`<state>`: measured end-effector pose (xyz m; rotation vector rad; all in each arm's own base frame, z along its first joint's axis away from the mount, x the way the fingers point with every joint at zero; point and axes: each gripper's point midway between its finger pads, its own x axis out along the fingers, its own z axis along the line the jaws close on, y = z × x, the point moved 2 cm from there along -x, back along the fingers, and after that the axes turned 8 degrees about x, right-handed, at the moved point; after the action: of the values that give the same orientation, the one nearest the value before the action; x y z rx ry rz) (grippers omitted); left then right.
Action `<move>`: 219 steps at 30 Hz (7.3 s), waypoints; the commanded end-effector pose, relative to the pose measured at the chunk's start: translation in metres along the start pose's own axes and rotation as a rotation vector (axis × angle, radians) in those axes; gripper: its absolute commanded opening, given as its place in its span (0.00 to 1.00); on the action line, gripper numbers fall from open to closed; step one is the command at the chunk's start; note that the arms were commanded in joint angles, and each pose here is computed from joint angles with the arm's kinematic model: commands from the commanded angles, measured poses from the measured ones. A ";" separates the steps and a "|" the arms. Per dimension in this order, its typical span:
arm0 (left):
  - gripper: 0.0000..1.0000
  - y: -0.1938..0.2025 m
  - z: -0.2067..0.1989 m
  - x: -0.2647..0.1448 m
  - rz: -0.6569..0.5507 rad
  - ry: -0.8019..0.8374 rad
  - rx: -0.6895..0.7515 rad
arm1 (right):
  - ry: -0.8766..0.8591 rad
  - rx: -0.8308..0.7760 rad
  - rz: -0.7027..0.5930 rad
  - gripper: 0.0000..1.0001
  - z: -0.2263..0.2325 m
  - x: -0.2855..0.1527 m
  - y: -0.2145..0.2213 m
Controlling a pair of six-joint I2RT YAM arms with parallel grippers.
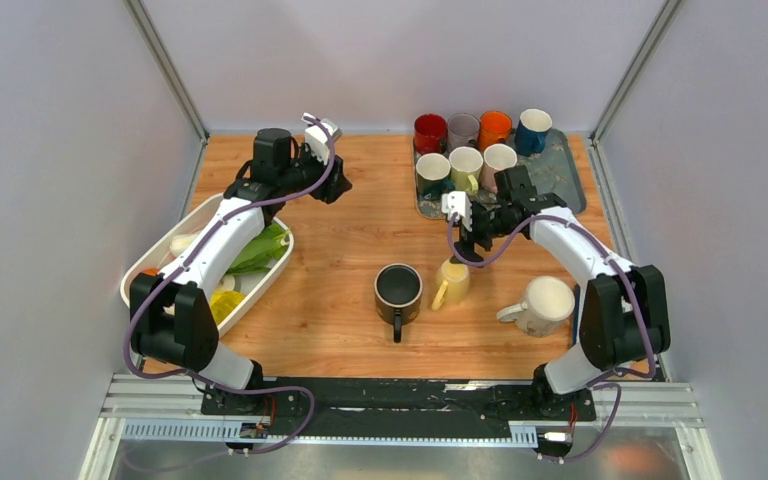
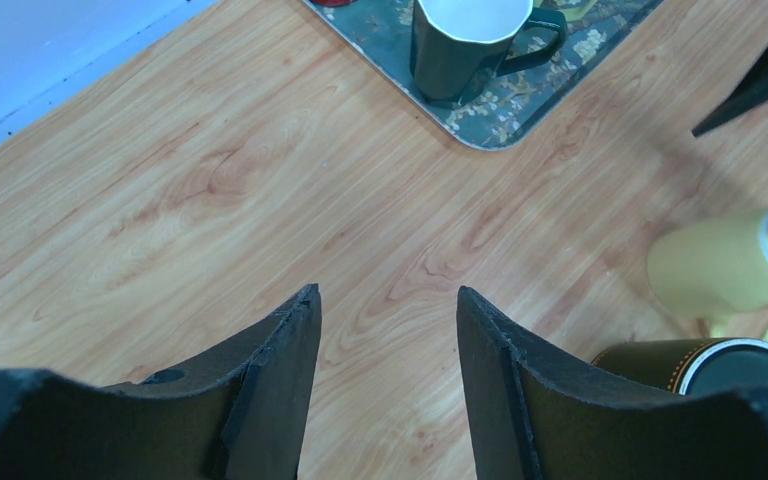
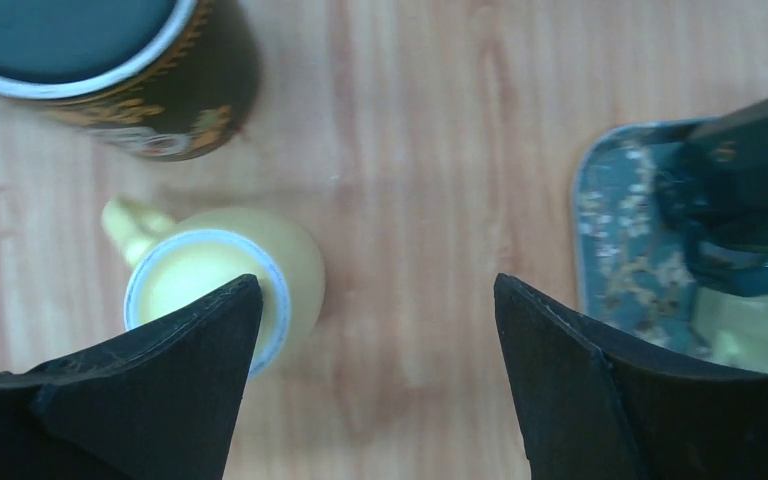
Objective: Turn the mug right side up
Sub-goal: Move the cup to the center of the board, then turn over the cup at the center of the board, then place the cup on the tray.
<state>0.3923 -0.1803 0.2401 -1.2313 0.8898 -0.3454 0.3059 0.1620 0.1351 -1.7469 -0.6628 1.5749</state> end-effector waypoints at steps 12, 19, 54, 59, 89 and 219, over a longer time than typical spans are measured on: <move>0.60 -0.013 -0.003 -0.005 -0.048 -0.002 0.018 | 0.327 0.030 0.014 0.90 -0.106 0.011 -0.013; 0.60 -0.019 0.002 -0.006 -0.051 -0.017 0.047 | 0.541 0.318 -0.139 1.00 -0.128 -0.032 -0.065; 0.60 -0.012 0.000 -0.014 -0.066 -0.053 0.061 | 0.553 0.826 -0.052 0.88 -0.037 0.029 0.040; 0.60 -0.013 0.001 -0.012 -0.066 -0.047 0.062 | 0.541 0.825 -0.036 0.85 -0.032 0.029 0.049; 0.62 -0.037 0.004 -0.023 -0.170 -0.082 0.328 | 0.211 0.395 -0.121 0.00 -0.023 -0.052 -0.052; 0.60 -0.048 0.038 0.019 -0.116 -0.188 -0.149 | 1.317 0.658 -0.458 0.00 -0.278 -0.304 0.016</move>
<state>0.4438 -0.1814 0.2620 -1.4279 0.7142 -0.2139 0.5179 -0.0914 0.2954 -1.5796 0.1345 0.3396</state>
